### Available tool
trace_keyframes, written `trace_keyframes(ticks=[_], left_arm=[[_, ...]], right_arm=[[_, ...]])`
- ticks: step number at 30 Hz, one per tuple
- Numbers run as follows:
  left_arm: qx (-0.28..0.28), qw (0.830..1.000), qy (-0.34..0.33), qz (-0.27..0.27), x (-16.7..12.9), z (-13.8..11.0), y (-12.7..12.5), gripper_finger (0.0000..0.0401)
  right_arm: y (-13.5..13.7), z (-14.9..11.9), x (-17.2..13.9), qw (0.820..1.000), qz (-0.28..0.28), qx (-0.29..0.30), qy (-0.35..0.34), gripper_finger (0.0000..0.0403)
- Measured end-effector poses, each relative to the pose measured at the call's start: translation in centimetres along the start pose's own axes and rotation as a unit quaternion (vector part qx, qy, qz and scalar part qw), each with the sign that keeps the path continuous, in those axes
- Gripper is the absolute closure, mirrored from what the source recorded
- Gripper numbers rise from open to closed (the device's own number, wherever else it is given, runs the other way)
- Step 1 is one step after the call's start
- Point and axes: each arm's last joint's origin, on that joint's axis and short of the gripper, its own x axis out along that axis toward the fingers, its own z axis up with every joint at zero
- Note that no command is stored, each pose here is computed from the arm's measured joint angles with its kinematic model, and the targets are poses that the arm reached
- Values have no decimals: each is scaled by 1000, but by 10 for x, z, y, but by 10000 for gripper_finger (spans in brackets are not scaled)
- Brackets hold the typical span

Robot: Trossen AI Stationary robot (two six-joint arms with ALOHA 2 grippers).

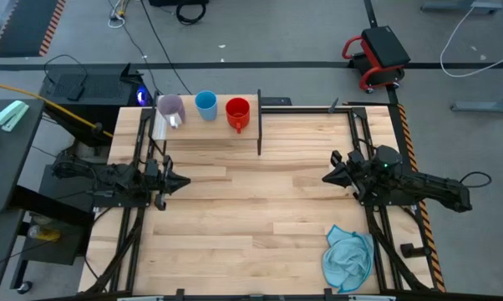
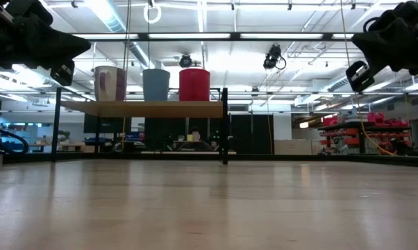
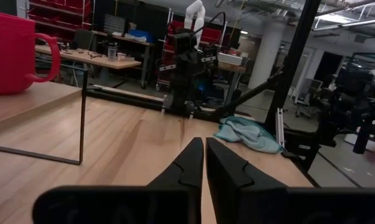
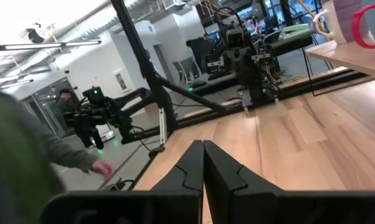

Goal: Stack small to large cups/mugs on shelf
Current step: Return to Home Position

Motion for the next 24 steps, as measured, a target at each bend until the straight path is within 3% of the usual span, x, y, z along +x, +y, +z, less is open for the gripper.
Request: trace_keyframes(ticks=[24], left_arm=[[0,1000,0,0,0,0,0,374]], right_arm=[[0,0,0,1000,0,1,0,393]])
